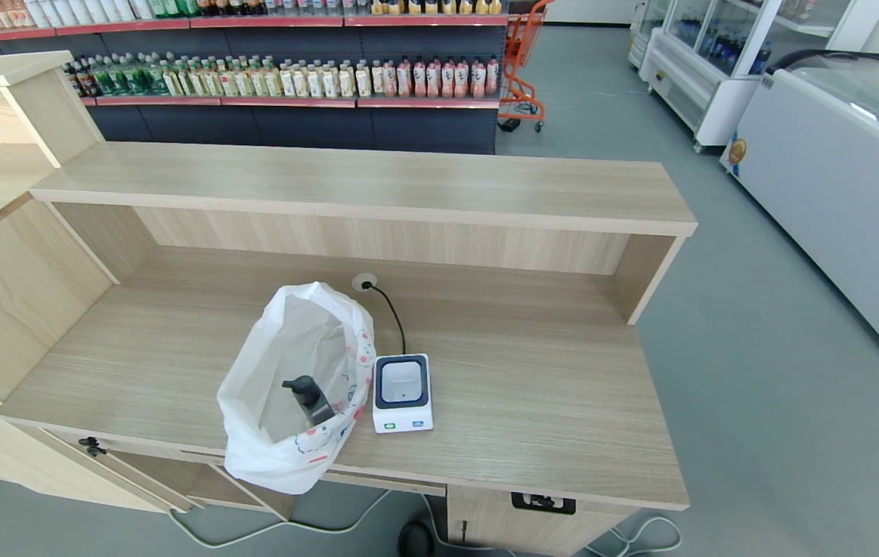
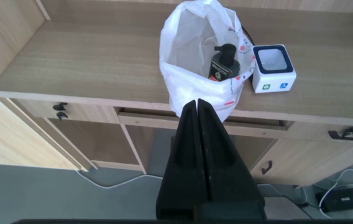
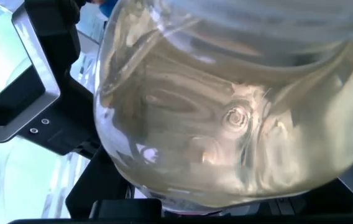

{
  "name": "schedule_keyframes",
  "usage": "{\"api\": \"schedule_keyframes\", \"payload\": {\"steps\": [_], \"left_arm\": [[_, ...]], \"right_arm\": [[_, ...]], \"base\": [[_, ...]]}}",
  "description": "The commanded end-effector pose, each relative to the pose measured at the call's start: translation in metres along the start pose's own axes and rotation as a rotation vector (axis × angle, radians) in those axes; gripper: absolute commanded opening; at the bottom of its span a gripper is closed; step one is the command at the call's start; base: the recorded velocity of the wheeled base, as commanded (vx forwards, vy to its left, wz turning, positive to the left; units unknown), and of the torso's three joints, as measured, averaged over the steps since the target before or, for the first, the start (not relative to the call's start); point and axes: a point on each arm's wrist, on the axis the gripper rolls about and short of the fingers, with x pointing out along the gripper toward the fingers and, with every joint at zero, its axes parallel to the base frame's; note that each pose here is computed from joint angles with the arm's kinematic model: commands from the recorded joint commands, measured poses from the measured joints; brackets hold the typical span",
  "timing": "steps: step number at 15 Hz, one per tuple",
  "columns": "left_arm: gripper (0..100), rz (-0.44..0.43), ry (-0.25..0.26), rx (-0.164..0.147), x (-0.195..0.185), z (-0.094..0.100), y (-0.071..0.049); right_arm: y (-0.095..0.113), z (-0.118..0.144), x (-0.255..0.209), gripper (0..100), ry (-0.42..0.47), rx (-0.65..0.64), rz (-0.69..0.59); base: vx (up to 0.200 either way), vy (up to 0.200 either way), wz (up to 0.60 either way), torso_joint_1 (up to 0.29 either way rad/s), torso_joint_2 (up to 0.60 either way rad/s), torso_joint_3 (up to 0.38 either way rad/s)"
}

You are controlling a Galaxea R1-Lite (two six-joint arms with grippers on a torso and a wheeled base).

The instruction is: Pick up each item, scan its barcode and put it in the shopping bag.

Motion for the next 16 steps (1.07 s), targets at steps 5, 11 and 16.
{"api": "schedule_keyframes", "payload": {"steps": [5, 11, 16], "left_arm": [[0, 0.000, 0.002, 0.000, 0.000, 0.000, 0.000], [0, 0.000, 0.002, 0.000, 0.000, 0.000, 0.000], [0, 0.000, 0.000, 0.000, 0.000, 0.000, 0.000]], "right_arm": [[-0.072, -0.022, 0.009, 0, 0.086, -0.388, -0.550], [-0.137, -0.041, -0.009, 0, 0.179, -0.877, -0.899], [-0.165, -0.057, -0.003, 0, 0.268, -1.034, -0.955]], "base": [[0.000, 0.000, 0.00, 0.000, 0.00, 0.000], [0.000, 0.000, 0.00, 0.000, 0.00, 0.000], [0.000, 0.000, 0.00, 0.000, 0.00, 0.000]]}}
